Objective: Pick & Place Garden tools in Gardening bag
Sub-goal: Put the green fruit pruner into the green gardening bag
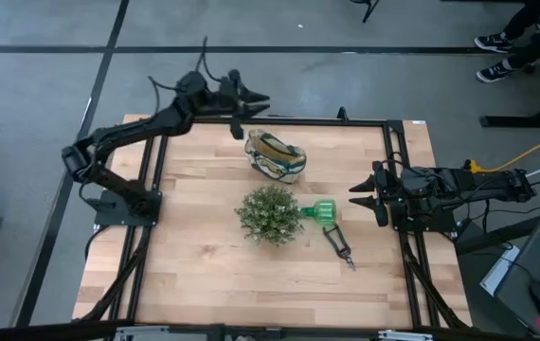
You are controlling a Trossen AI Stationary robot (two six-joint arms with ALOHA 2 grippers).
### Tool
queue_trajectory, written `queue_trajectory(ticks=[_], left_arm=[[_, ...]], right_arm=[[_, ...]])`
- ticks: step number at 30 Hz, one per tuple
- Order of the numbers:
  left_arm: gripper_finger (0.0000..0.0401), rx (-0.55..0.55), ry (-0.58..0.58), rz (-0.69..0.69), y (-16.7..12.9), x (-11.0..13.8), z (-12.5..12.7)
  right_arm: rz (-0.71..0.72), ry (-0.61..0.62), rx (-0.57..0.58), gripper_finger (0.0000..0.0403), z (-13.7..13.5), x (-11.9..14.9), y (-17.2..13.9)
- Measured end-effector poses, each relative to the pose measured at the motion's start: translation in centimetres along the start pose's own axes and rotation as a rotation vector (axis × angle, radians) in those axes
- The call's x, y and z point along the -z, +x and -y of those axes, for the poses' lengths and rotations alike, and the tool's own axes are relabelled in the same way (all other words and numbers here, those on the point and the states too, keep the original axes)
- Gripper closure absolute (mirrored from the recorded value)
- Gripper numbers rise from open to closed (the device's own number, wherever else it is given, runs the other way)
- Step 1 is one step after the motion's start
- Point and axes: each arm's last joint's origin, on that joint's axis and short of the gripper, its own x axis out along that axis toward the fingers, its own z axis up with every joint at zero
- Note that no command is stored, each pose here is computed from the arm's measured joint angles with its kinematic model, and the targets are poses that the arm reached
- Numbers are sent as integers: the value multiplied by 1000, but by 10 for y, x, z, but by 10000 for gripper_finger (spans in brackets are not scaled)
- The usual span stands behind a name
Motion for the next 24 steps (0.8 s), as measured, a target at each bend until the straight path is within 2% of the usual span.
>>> queue_trajectory(ticks=[3, 7, 9, 13, 16, 24], left_arm=[[300, -41, -41, -22, -14, -8, -6], [301, -82, -152, -98, -28, -7, -12], [301, -69, -199, -162, -32, -2, -14], [302, 32, -279, -279, -40, 12, -14], [306, 96, -353, -307, -47, 24, -14], [335, 47, -439, -342, -74, 50, -5]], right_arm=[[0, 0, 0, 243, 0, 0, 0], [0, 0, 0, 243, 0, 0, 0], [0, 0, 0, 243, 0, 0, 0], [0, 0, 0, 243, 0, 0, 0], [0, 0, 0, 243, 0, 0, 0], [0, 0, 0, 243, 0, 0, 0]])
